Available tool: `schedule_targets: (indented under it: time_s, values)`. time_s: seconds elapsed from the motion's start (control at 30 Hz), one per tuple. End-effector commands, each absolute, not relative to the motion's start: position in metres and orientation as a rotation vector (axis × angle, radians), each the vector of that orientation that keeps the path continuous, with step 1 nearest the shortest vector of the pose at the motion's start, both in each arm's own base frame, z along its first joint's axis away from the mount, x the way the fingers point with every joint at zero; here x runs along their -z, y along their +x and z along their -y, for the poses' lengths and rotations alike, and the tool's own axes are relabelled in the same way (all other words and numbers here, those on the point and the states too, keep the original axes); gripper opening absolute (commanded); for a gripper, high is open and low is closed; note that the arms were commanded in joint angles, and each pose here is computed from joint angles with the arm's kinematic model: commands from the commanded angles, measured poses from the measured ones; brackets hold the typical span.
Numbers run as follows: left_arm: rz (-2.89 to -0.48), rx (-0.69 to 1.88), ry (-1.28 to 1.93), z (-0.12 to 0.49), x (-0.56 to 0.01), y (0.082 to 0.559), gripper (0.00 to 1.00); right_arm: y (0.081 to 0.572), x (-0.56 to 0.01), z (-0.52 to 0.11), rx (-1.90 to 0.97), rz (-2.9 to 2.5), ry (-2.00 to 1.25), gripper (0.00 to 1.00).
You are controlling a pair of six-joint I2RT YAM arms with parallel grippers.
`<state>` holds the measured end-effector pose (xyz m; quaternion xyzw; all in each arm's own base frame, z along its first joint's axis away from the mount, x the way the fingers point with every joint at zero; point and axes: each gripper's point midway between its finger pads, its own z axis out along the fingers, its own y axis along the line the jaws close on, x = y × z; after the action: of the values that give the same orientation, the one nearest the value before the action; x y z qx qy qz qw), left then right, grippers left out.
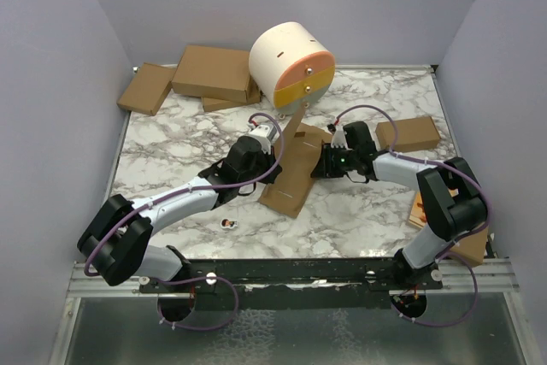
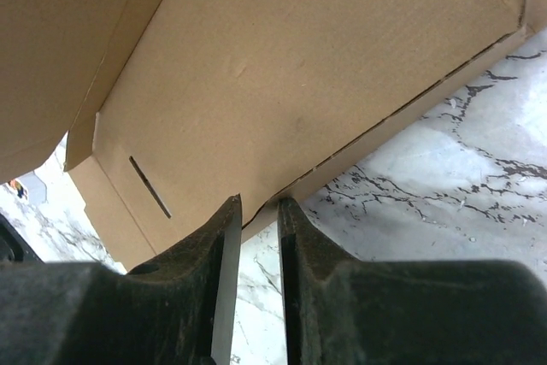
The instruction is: Fold the paper box
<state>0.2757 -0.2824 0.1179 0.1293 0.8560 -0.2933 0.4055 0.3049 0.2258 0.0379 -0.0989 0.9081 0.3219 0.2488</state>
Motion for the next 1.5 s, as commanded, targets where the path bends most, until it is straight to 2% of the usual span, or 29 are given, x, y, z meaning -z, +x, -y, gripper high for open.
schedule_targets:
  time_s: [0.0,0.17,0.63,0.8,0.97,1.07,1.23,1.47]
  values:
    - [-2.144,0.860,0.408,0.300,-0.130,0.257,0.00,0.301,-0.065,-0.250,-1.004,-2.380,-0.397,0.28]
    - [-2.124,0.782,0.420,0.277,-0.136,0.265,0.00,0.302,-0.122,-0.241,-1.027,-2.184,-0.551,0.52]
    - [-1.975,0.813,0.696,0.250,-0.167,0.285,0.00,0.300,-0.196,-0.201,-1.062,-1.851,-0.849,0.67]
    - [-1.870,0.844,0.916,0.255,-0.178,0.280,0.00,0.292,-0.234,-0.211,-1.067,-1.538,-1.124,0.81]
    - [-1.838,0.800,1.073,0.255,-0.184,0.286,0.00,0.332,-0.258,-0.207,-0.799,-1.329,-1.246,0.92]
    - [-1.823,0.778,1.104,0.251,-0.186,0.292,0.00,0.352,-0.261,-0.198,-0.719,-1.315,-1.243,0.92]
    - [-1.763,0.783,1.178,0.248,-0.191,0.294,0.00,0.352,-0.276,-0.178,-0.823,-1.249,-1.241,0.90]
    - [-1.746,0.806,1.254,0.251,-0.191,0.299,0.00,0.359,-0.257,-0.181,-0.940,-1.260,-1.230,0.85]
